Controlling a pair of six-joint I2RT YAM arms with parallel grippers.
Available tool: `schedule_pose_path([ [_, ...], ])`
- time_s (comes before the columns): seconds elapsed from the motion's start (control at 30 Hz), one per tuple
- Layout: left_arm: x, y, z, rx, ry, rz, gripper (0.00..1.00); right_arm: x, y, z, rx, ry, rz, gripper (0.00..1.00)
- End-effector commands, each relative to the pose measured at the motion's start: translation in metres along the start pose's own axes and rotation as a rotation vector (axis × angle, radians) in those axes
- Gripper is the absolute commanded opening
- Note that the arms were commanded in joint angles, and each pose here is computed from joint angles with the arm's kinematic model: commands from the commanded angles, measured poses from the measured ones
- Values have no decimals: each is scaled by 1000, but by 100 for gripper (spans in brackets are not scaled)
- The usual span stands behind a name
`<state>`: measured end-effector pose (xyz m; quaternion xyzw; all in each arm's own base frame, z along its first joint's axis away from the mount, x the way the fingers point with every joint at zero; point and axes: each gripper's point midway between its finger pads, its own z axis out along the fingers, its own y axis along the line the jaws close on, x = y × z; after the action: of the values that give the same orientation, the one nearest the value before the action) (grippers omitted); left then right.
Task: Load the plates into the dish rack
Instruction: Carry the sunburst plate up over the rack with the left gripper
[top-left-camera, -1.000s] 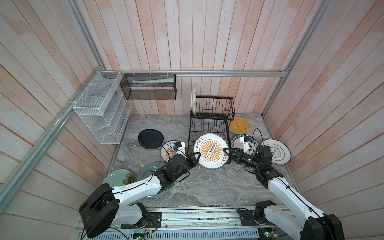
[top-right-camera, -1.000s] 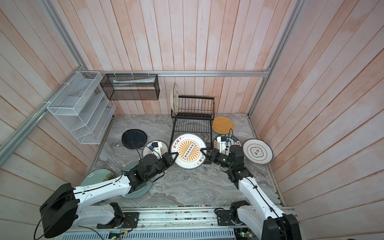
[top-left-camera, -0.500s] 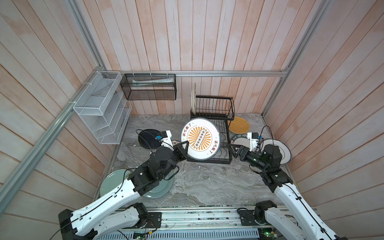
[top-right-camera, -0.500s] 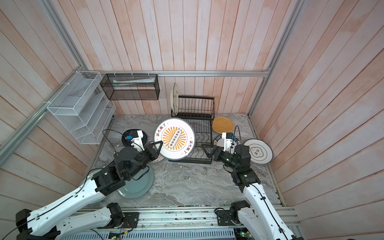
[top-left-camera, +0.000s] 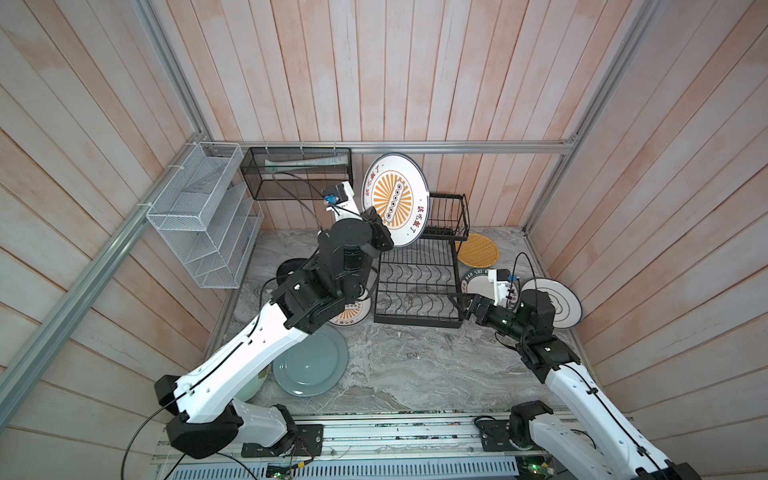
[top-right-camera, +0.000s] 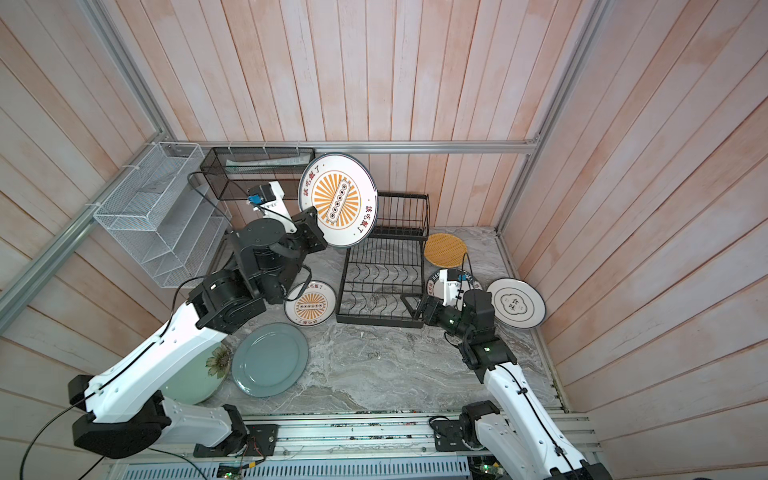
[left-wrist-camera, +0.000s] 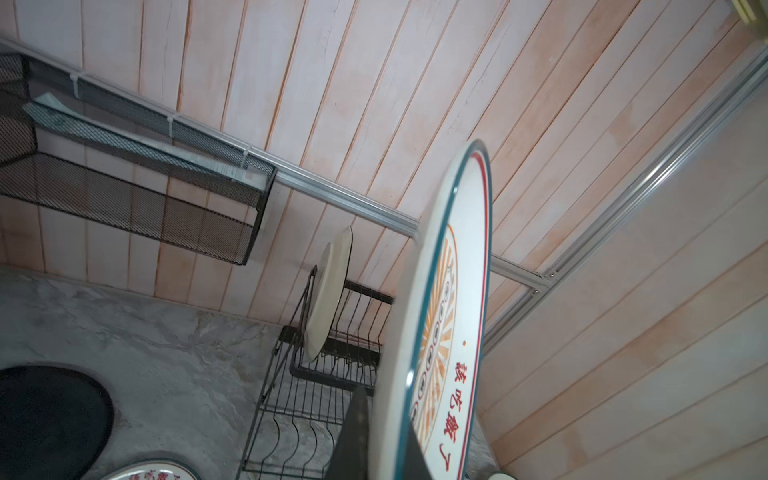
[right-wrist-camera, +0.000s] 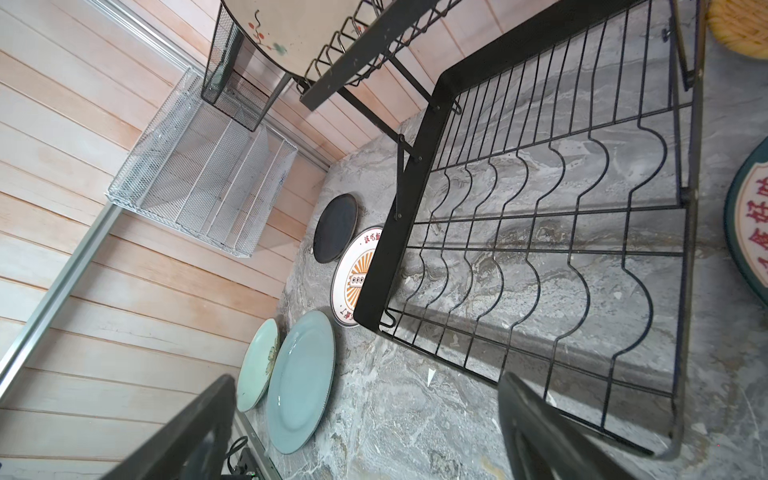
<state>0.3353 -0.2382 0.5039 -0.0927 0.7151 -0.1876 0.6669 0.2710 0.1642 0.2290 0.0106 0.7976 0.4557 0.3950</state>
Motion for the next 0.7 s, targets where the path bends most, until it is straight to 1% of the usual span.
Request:
schedule_pose_path([
  [0.0,-28,-2,13,-125,-126,156,0,12,-7,2,25,42,-15,98],
  [0.1,-33,-12,31,-197,-189,262,0,17,-11,3,34,53,-11,98],
  [0.23,-32,-31,54,-249,-243,366,0,24,-16,4,40,70,2,98],
  [0.43,-18,-55,92,-357,-300,545,0,33,-21,7,47,97,18,98],
  [0.5,-7,-61,106,-385,-303,603,0,35,-23,7,53,107,18,98],
  [0.57,-3,-62,117,-412,-300,628,0,37,-23,7,53,117,17,98],
  [0.67,13,-61,136,-427,-277,662,0,39,-23,6,59,125,12,98],
])
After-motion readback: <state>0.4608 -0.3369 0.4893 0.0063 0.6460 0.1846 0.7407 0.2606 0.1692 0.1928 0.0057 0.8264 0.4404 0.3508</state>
